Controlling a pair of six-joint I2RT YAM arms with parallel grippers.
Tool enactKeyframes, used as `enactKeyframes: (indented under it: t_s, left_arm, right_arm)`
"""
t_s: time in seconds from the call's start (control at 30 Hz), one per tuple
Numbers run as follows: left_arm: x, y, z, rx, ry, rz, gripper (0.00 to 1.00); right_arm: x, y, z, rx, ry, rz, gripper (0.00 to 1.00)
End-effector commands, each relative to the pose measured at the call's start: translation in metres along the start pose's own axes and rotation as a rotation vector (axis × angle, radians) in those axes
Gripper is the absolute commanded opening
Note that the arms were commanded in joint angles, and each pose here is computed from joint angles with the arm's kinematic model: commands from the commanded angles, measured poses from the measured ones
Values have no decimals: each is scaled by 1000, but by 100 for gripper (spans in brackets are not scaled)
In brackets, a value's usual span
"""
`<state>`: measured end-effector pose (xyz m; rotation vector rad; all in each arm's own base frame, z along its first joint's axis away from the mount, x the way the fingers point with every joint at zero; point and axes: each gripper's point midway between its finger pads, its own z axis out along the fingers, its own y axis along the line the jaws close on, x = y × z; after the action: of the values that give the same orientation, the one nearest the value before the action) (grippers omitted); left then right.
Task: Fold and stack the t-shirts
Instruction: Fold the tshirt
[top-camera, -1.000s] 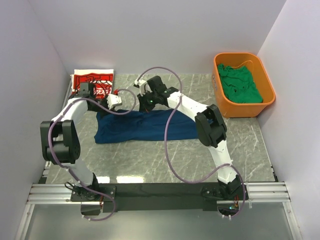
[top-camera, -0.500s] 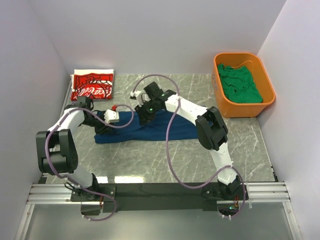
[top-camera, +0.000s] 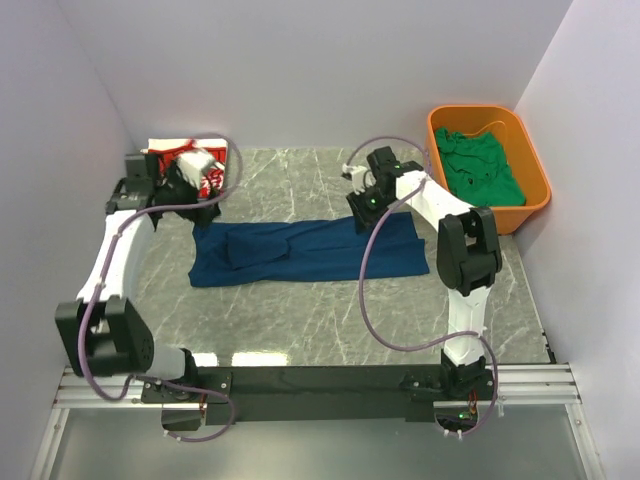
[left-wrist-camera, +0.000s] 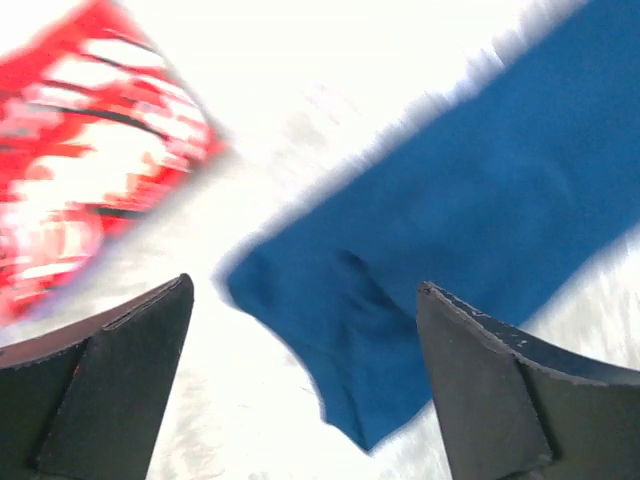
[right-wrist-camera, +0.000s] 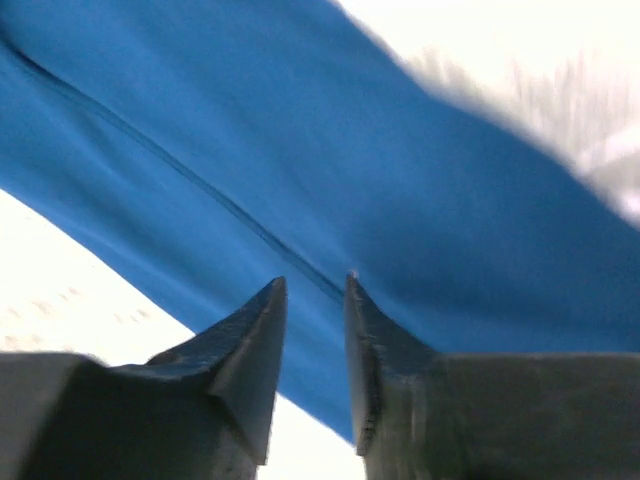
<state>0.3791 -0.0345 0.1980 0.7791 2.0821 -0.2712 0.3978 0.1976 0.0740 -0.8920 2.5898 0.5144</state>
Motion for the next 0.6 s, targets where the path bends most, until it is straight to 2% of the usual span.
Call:
enactKeyframes:
  t_s: [0.0, 0.03, 0.1, 0.17, 0.2, 0.3, 0.33, 0.47, 0.57]
  left_arm:
    - [-111, 50, -75, -351, -331, -75, 99]
    - [-122, 56, -83, -389, -385, -136, 99]
    - [-129, 62, -95, -443, -405, -224, 99]
    - [-116, 45, -87, -355, -320, -253, 99]
    - [-116, 36, -80, -285, -301, -261, 100]
    - [-81, 14, -62, -198, -186, -391, 99]
    - [-74, 8, -59, -191, -177, -471, 98]
    - [-39, -10, -46, -191, -140, -627, 99]
    - [-19, -23, -36, -200, -116, -710, 92]
  right_arm:
    - [8, -6, -35, 69, -6, -48, 39]
    - [8, -7, -42, 80, -14, -56, 44]
    - [8, -12, -45, 112, -17, -77, 49]
    - [11, -25, -43, 165, 5, -86, 49]
    - [14, -29, -41, 174, 20, -86, 48]
    - [21, -44, -25, 189, 73, -64, 42]
    - [25, -50, -16, 192, 102, -54, 41]
    - [44, -62, 1, 221, 174, -8, 37]
    - [68, -59, 9, 209, 243, 24, 36]
